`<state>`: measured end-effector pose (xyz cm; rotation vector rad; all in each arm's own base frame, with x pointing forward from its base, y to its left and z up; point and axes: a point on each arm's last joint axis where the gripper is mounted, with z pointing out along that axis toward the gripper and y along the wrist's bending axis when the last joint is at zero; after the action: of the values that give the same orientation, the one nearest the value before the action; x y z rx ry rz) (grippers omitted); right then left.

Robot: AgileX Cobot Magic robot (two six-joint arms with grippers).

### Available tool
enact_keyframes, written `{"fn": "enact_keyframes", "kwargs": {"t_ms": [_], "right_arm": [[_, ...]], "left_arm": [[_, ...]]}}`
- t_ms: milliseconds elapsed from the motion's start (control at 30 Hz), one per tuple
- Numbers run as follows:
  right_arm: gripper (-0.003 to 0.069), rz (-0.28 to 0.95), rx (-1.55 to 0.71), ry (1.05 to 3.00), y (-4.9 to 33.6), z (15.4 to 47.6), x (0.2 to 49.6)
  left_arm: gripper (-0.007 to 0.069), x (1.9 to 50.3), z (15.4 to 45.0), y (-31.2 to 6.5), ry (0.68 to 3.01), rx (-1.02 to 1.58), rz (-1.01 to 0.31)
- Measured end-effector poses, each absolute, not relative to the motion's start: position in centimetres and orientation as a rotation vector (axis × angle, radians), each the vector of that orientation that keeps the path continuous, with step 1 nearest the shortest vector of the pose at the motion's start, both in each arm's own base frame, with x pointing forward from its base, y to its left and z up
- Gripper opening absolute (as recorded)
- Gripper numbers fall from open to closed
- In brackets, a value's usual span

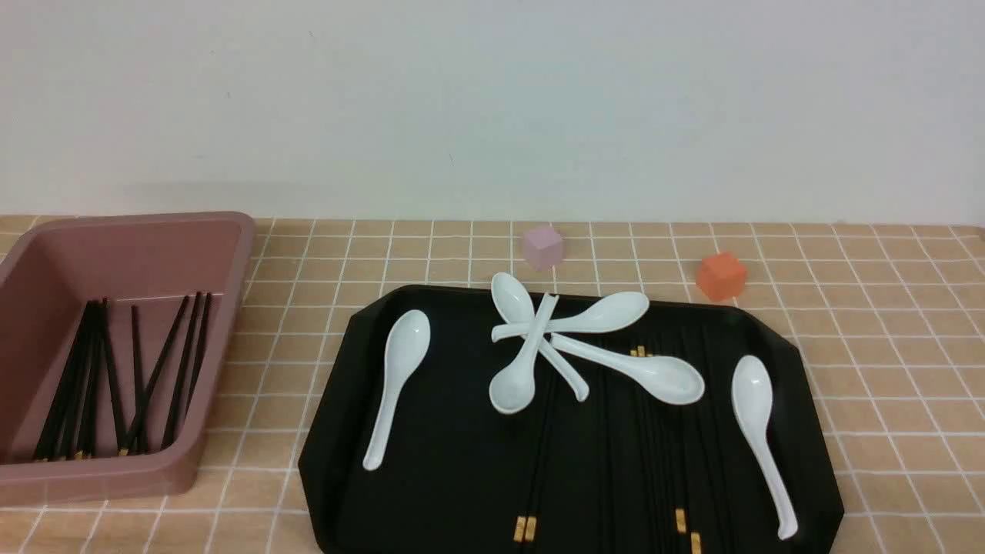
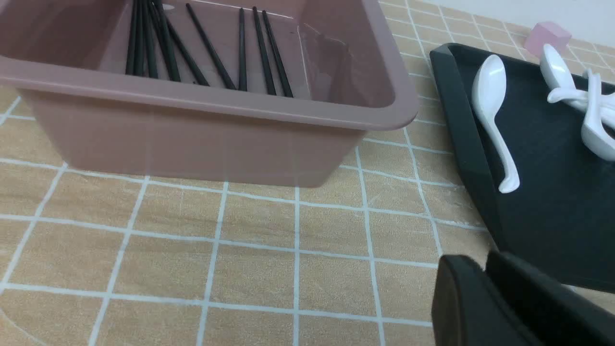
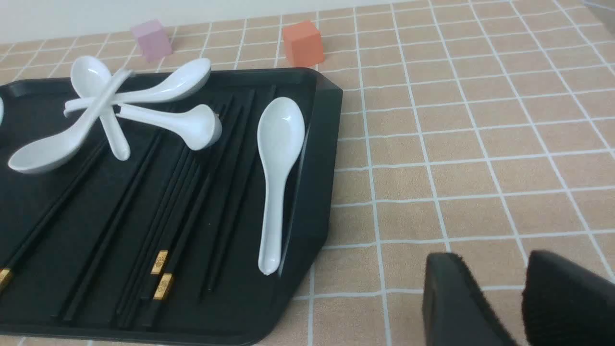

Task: On brown tablecloth take chopsticks from black tray and put them in box.
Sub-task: 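Move the gripper over the chopsticks on the black tray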

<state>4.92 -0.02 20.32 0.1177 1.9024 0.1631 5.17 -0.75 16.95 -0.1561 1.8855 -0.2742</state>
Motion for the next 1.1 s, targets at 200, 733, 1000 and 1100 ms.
{"fn": "enact_keyframes", "kwargs": {"t_ms": [200, 733, 1000, 1100], "right_arm": [[0.024, 0.163, 0.118, 1.902, -0.02, 20.32, 4.92], [0.024, 0.163, 0.118, 1.902, -0.02, 20.32, 4.92], [0.024, 0.155, 0.114, 1.902, -0.05, 20.32, 4.92], [0.024, 0.153, 0.112, 1.901, -0.06, 20.33, 4.92]], "left_arm": [[0.0093, 5.17, 16.95, -0.75, 1.886, -0.156, -0.274], [0.0113, 5.17, 16.95, -0.75, 1.886, -0.156, -0.274], [0.012, 5.17, 16.95, -0.75, 1.886, -0.156, -0.274], [0.0125, 5.17, 16.95, -0.75, 1.886, -0.156, -0.274]]}}
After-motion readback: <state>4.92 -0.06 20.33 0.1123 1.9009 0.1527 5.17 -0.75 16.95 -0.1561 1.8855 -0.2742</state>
